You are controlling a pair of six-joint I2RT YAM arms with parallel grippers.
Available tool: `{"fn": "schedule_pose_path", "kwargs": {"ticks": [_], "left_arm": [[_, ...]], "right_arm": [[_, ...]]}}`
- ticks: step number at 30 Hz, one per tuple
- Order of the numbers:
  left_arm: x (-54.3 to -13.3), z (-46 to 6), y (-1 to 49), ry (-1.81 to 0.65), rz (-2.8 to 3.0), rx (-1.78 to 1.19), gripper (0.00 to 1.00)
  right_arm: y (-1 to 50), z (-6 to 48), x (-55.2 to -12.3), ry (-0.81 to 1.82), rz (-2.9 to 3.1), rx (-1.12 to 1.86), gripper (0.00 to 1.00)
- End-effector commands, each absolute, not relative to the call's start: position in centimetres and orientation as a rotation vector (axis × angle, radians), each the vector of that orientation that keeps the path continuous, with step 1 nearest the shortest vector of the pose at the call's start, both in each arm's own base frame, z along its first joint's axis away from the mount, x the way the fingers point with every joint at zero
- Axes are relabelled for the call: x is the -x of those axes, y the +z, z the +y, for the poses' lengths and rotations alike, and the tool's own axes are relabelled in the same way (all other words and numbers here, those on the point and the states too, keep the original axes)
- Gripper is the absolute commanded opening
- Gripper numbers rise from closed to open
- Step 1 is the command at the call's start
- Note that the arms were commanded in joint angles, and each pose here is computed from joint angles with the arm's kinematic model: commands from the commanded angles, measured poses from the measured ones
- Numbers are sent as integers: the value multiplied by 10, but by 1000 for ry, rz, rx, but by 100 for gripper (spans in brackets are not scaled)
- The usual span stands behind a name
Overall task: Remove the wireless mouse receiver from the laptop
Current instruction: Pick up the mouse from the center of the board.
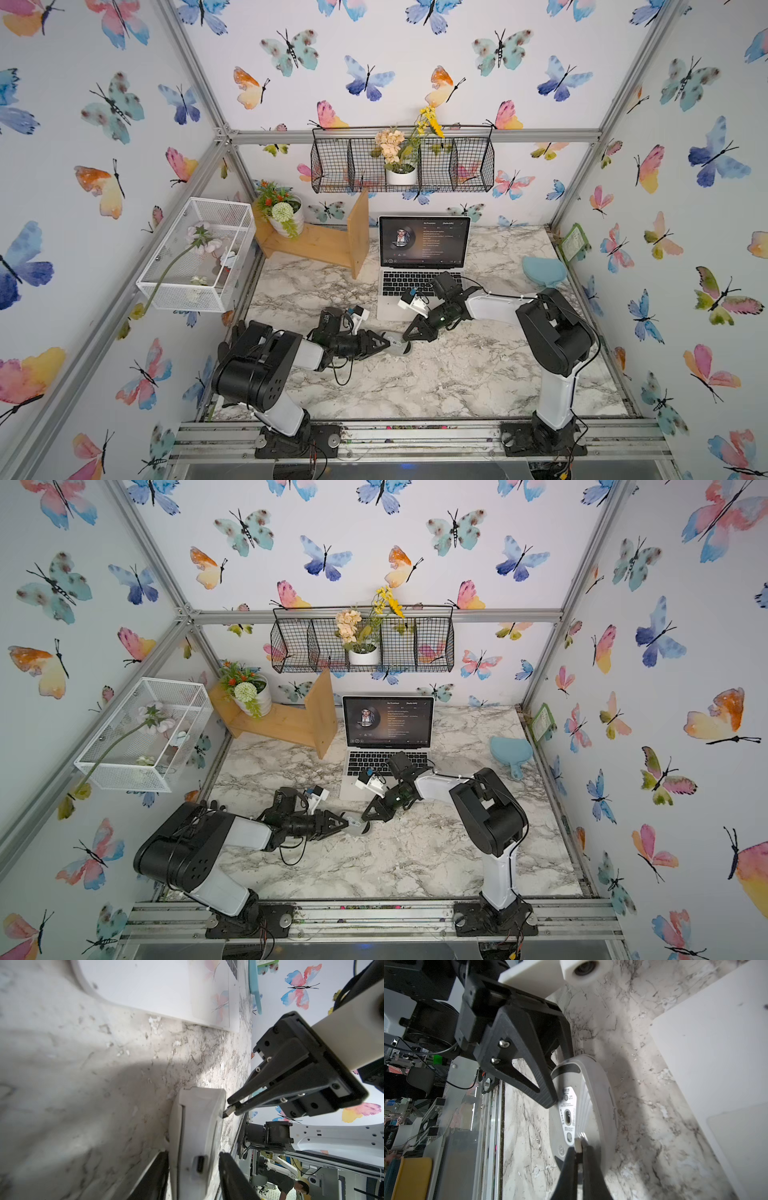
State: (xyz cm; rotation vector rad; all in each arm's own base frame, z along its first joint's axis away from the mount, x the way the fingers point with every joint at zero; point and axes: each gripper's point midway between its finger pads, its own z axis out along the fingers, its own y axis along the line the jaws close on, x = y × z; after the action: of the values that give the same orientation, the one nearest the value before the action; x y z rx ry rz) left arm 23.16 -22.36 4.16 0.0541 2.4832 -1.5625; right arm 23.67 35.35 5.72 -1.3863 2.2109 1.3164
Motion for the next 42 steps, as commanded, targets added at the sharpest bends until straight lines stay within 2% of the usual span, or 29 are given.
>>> {"fn": "schedule_pose_path", "kwargs": {"ticks": [1,3,6,9,13,20,25,35,42], "left_arm": [[-231,-226,48,-1568,2472,-106,50],[-231,-227,46,-1564,2481,-116,56],[-233,-229,44,-1579,2488,-134,57],[-234,-235,46,-1607,2481,-158,64],[-230,-244,46,-1625,2492,-195,63],[-220,-244,46,-1638,2492,-190,49],[-223,-246,45,-1652,2485,-182,43],[-227,-246,45,-1639,2478,-188,35],[-230,-246,53,-1633,2463,-204,28]], "right_arm": [[45,352,-235,1311,2236,1380,2],[44,352,-234,1313,2233,1390,2],[42,352,-235,1306,2229,1396,2],[41,352,-236,1298,2221,1403,2],[38,351,-236,1296,2221,1403,2],[33,349,-233,1288,2224,1404,2],[32,348,-232,1288,2211,1420,2],[38,346,-229,1278,2173,1449,2],[62,342,-229,1215,2119,1491,2]]}}
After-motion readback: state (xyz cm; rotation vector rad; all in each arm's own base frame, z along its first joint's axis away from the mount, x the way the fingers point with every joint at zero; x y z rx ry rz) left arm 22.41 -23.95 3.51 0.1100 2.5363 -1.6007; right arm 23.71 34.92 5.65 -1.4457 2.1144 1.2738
